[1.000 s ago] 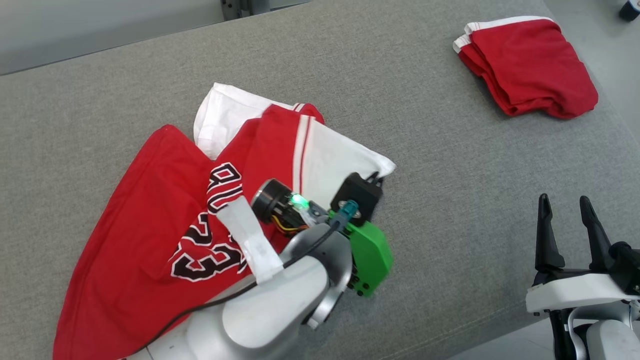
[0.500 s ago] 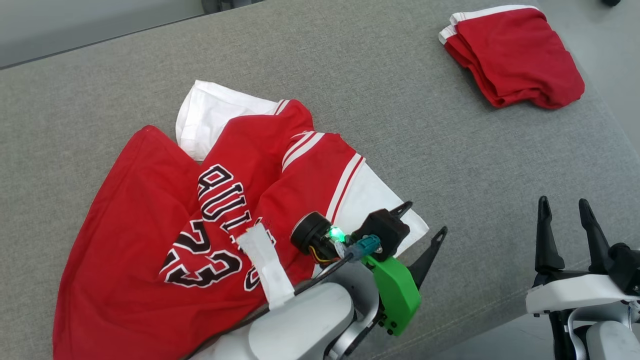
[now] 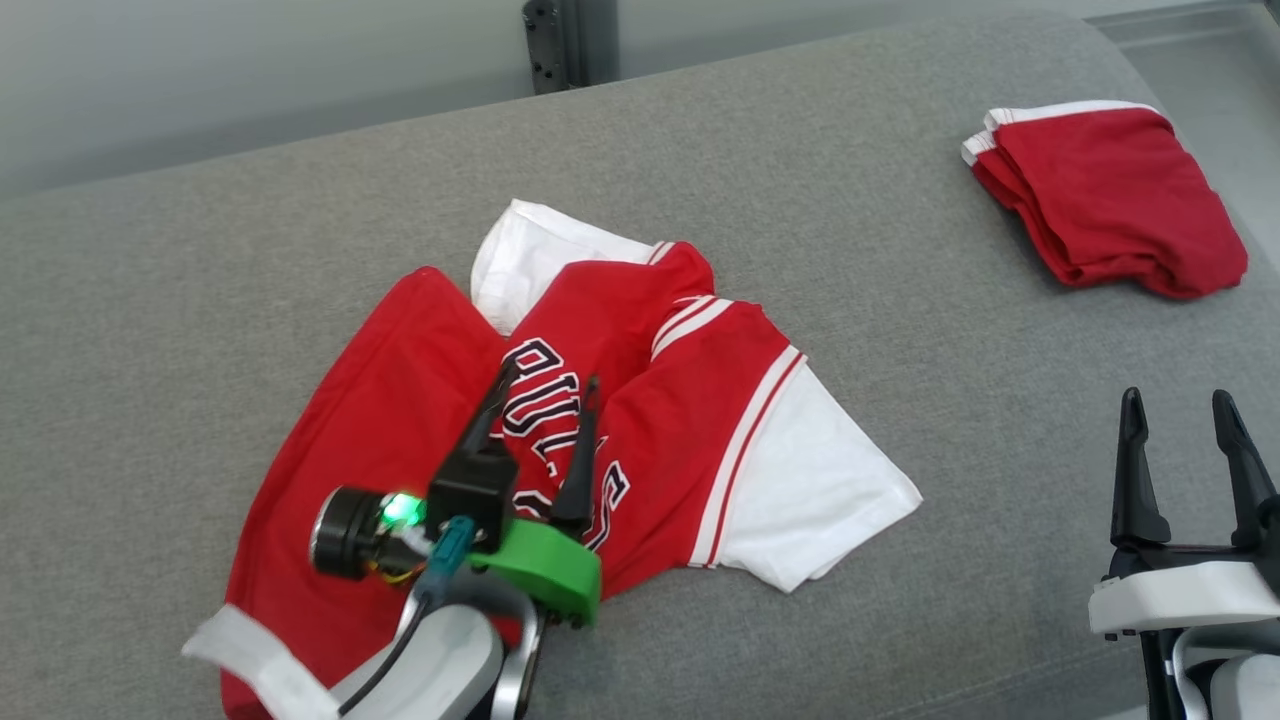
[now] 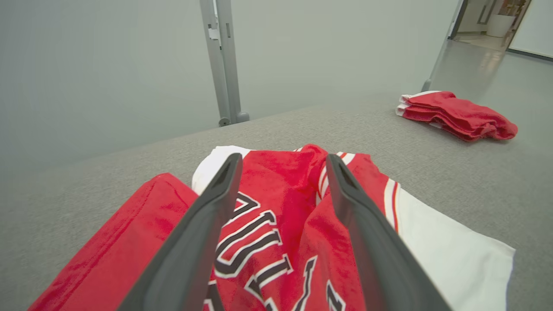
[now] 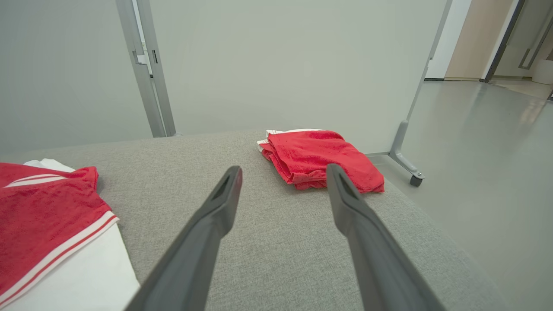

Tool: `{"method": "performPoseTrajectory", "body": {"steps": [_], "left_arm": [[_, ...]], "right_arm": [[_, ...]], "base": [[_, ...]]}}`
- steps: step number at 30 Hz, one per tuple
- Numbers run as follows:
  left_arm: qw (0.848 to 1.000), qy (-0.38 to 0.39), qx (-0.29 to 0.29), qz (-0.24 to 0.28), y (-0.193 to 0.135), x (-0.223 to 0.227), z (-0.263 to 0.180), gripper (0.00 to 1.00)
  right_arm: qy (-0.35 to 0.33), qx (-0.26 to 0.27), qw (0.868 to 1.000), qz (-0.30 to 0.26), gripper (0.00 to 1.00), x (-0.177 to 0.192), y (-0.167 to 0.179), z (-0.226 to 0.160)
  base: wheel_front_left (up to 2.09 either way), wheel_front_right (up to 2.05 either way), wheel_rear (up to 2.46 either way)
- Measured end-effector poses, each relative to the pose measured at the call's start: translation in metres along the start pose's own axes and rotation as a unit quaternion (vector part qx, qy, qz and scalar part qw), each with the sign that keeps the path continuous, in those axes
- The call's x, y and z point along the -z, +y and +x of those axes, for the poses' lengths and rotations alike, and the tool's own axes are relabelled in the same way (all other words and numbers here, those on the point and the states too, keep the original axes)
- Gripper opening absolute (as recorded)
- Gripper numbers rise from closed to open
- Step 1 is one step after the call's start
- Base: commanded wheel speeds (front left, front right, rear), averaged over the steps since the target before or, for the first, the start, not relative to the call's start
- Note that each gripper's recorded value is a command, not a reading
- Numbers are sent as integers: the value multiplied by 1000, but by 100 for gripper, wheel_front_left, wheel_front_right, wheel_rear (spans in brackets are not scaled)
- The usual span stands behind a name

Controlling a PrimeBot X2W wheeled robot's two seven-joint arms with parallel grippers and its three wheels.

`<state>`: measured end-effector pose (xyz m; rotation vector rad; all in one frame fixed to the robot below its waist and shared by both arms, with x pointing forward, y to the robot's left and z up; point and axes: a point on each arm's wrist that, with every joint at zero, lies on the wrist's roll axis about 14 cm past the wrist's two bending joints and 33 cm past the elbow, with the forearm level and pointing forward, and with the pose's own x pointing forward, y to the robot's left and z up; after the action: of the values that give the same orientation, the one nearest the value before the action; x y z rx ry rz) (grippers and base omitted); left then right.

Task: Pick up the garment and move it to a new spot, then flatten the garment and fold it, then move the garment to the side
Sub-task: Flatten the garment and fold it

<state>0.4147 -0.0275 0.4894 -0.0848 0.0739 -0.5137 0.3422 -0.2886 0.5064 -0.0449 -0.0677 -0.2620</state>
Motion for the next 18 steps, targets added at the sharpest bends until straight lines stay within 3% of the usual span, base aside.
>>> {"method": "performPoseTrajectory", "body": {"steps": [6, 11, 18], "left_arm": [[987, -6, -157, 24, 79, -2, -60, 100], [971, 4, -236, 45, 124, 7, -127, 100], [948, 26, -314, 52, 161, 25, -197, 100]], "right_arm": [[-19, -29, 999, 2, 100, -10, 17, 2], [-15, -67, 998, 7, 100, -7, 42, 3], [-11, -100, 995, 16, 100, -6, 62, -7]], "base": [[0, 0, 0], [0, 0, 0], [0, 0, 0]]}}
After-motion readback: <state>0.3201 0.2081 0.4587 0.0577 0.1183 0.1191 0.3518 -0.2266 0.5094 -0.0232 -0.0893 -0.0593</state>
